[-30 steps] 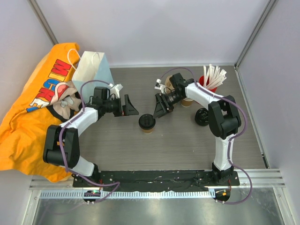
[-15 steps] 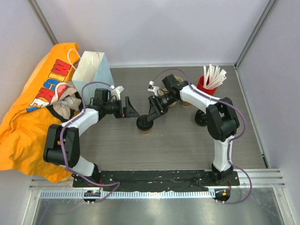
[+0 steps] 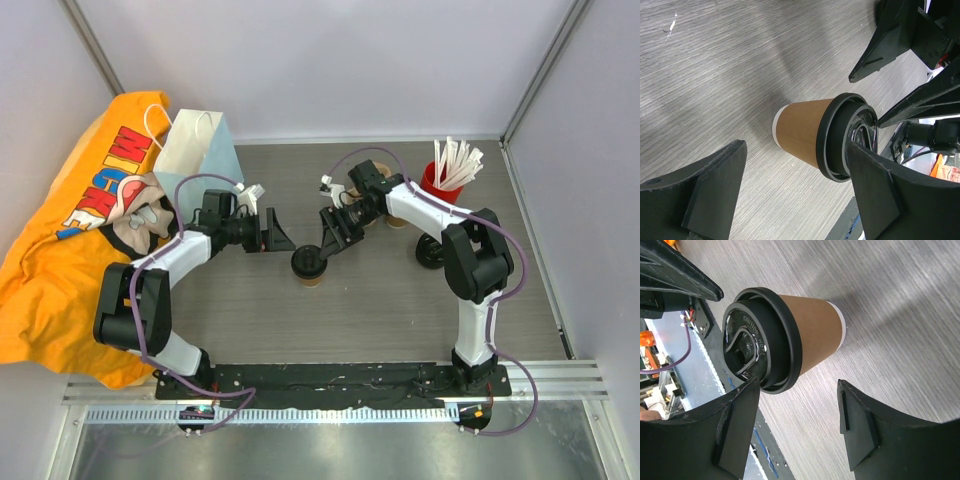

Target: Pack the takeout coffee

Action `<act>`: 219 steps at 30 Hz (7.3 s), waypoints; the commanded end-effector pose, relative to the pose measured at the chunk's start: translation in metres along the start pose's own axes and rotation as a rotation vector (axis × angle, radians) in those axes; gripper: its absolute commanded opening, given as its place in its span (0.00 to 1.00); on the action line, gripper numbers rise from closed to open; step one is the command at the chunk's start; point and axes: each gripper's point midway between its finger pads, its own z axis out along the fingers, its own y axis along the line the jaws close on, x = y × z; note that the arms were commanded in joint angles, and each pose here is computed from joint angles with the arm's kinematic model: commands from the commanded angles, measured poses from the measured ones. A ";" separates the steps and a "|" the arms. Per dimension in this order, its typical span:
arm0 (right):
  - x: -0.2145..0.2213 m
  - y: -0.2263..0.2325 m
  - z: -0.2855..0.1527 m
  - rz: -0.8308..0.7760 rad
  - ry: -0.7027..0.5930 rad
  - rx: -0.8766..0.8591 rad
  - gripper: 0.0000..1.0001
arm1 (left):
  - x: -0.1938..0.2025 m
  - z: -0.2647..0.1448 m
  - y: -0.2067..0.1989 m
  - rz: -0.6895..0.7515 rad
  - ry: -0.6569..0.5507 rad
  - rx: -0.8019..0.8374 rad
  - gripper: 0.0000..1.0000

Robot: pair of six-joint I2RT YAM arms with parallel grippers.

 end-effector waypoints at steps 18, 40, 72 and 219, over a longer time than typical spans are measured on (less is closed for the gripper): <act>-0.034 -0.010 -0.003 -0.118 -0.034 0.089 0.72 | 0.013 0.005 0.007 -0.008 0.053 0.007 0.73; -0.050 0.000 -0.006 -0.157 -0.040 0.045 0.92 | 0.023 0.004 -0.013 0.026 0.103 0.050 0.68; -0.047 0.017 -0.091 0.036 -0.369 0.036 0.99 | -0.020 -0.021 -0.028 0.052 -0.058 0.085 0.73; 0.012 -0.014 0.023 0.110 -0.117 0.107 0.61 | 0.045 0.035 0.044 0.007 0.216 -0.169 0.43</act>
